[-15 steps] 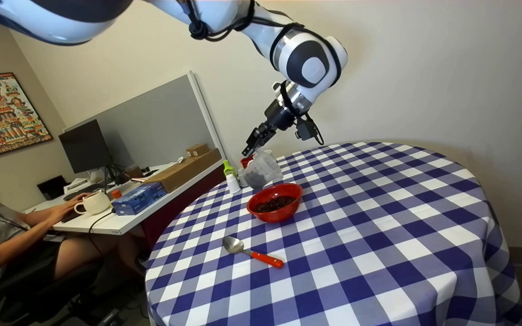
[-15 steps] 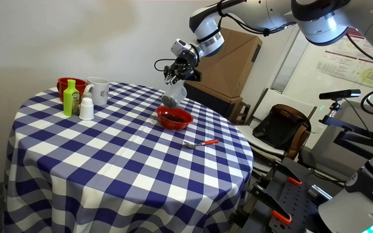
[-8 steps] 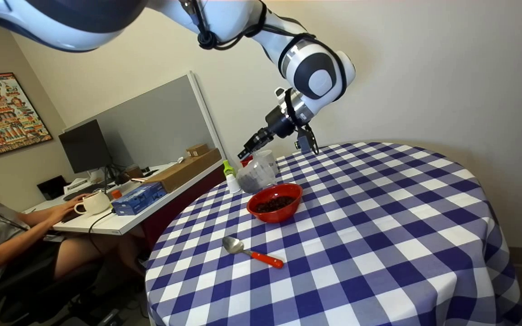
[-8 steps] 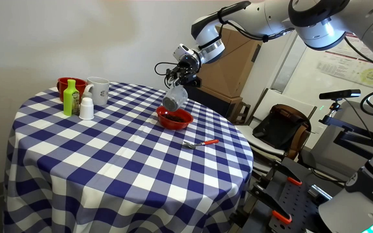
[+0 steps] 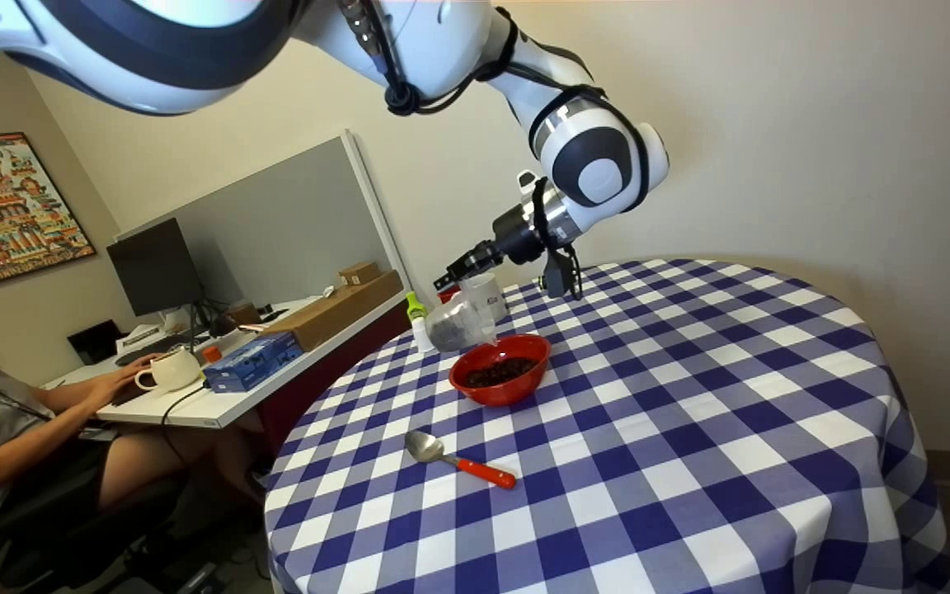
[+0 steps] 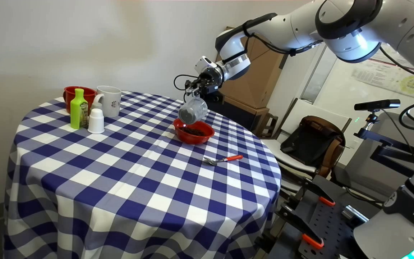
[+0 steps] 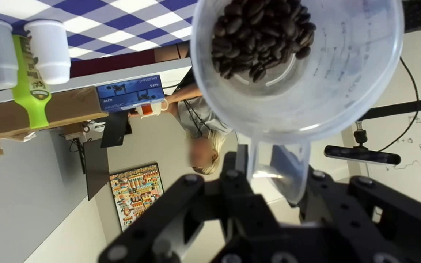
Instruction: Pick up the jar and pour some of its contents into the bowl
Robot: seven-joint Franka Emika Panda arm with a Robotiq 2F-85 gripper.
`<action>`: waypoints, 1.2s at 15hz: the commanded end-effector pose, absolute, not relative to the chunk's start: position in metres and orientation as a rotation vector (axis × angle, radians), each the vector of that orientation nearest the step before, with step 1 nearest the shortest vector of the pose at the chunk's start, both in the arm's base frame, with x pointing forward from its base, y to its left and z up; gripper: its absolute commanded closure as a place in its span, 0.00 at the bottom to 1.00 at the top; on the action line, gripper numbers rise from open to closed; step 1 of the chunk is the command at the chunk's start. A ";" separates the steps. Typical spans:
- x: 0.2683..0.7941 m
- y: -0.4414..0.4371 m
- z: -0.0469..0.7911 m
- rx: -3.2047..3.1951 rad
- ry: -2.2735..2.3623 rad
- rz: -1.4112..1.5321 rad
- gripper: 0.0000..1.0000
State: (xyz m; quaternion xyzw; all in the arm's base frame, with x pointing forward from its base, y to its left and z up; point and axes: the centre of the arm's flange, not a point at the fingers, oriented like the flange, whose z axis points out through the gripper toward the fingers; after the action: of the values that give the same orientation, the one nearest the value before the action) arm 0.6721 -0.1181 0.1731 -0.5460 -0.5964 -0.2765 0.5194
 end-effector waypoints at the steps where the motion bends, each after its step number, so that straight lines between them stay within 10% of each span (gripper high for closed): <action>1: 0.681 -0.129 0.170 -1.262 -1.345 -0.711 0.93; 18: 0.681 -0.145 0.183 -1.120 -1.203 -0.891 0.92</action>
State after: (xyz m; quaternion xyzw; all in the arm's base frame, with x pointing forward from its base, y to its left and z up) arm 0.6741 -0.1365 0.1810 -0.4998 -0.5293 -0.3756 0.5736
